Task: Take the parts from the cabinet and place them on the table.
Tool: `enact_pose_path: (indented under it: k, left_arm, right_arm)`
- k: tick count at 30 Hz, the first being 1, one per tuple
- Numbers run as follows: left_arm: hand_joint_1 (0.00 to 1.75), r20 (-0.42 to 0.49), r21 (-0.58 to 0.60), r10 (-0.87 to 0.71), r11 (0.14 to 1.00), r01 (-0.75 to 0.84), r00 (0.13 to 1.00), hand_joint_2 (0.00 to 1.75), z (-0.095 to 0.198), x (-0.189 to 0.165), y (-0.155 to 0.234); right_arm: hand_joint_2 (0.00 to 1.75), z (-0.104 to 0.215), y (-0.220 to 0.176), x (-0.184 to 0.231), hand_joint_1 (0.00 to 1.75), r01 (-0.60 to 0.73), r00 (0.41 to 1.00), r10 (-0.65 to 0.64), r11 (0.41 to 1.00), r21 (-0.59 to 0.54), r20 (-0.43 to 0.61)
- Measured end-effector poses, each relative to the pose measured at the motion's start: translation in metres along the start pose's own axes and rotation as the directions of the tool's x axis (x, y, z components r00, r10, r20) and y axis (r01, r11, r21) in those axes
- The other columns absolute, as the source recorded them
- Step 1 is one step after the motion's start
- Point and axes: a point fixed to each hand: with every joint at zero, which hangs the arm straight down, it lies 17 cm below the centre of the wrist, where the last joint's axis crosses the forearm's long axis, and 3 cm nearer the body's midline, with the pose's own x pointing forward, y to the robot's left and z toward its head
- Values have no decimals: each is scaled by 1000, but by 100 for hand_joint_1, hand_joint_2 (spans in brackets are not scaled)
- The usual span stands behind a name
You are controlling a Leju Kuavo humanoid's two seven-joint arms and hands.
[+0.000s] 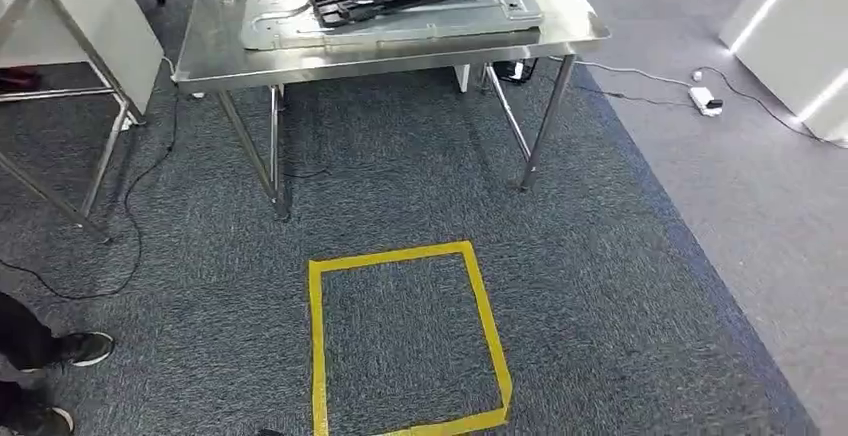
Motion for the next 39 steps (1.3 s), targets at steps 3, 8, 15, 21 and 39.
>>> enact_pose_path:
  k: [3, 8, 15, 21, 39]
  left_arm:
    - [0, -4, 5, 6, 1000, -6, 1000, 0, 0, -1, 1]
    - [0, -7, 9, 18, 1000, -18, 1000, 0, 0, 0, 0]
    - [0, -14, 18, 25, 1000, -25, 1000, 0, 1, -1, 1]
    - [0, -22, 18, 23, 1000, -22, 999, 0, 2, -6, 0]
    - [0, -11, 27, 22, 999, -21, 1000, 0, 0, -1, 3]
  right_arm:
    - [0, 16, -1, -46, 0, -60, 985, 59, 998, -6, -161]
    - [0, 44, 12, -93, 0, -110, 921, 115, 993, 35, -371]
    - [0, 81, 32, -128, 0, -110, 842, 155, 987, 117, -517]
    - [0, 97, 52, -132, 0, -89, 836, 177, 978, 191, -519]
    - [0, 98, 73, -122, 0, -84, 856, 209, 959, 270, -473]
